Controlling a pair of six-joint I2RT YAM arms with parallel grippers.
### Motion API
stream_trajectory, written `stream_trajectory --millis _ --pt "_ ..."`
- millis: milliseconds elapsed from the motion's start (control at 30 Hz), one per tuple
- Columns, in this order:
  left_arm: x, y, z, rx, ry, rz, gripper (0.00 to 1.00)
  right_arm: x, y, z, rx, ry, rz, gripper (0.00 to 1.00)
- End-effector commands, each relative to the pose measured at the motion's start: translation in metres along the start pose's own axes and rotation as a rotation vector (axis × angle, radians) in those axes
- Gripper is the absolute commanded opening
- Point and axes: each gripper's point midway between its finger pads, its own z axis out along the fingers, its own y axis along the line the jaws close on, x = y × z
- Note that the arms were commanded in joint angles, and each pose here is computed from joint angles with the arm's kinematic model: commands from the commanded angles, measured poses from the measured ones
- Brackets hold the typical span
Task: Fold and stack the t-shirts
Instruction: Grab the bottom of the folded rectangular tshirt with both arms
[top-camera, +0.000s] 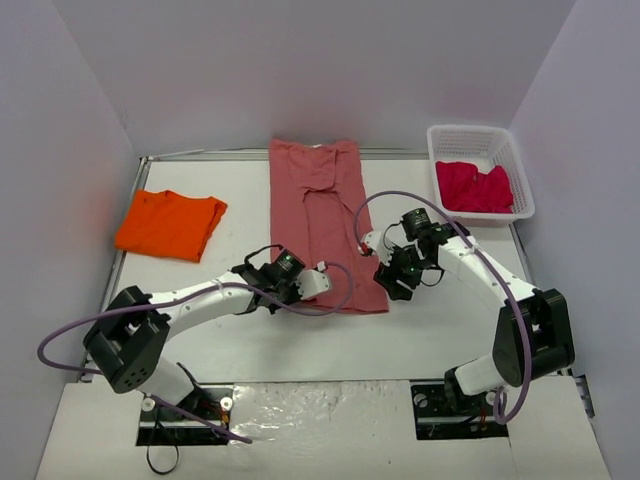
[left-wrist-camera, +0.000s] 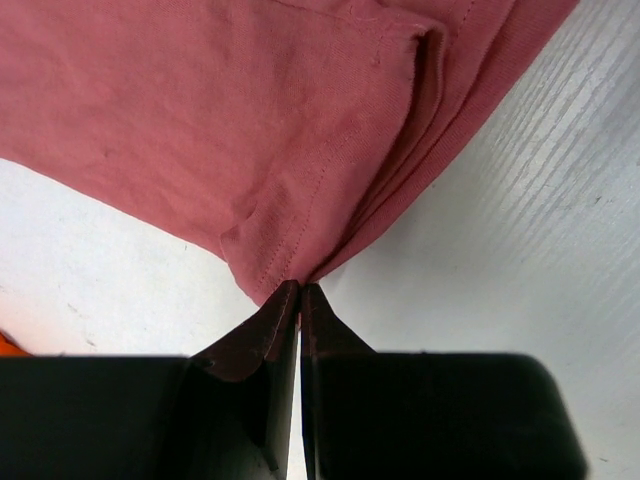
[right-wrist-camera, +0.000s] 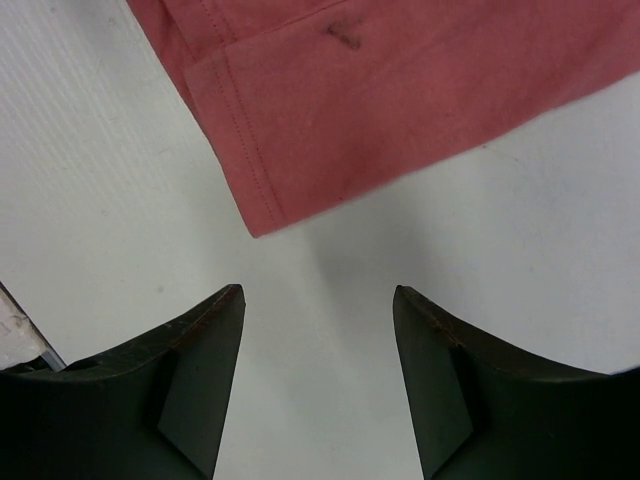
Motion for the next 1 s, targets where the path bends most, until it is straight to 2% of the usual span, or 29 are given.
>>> stream_trajectory --millis 0,467,967 --pt "-0.012 0.009 -0.004 -0.010 -0.026 -0.028 0.02 0.002 0.015 0.011 -0.090 -0.011 -0.025 0.57" --pt "-0.008 0.011 0.004 -0.009 -0.008 -0.046 0.02 -0.005 0.057 0.024 -0.218 -0.045 -0.084 0.56" --pt "-0.007 0.018 0.000 -0.030 -0.026 -0.075 0.02 0.007 0.049 0.064 -0.158 0.029 -0.089 0.56"
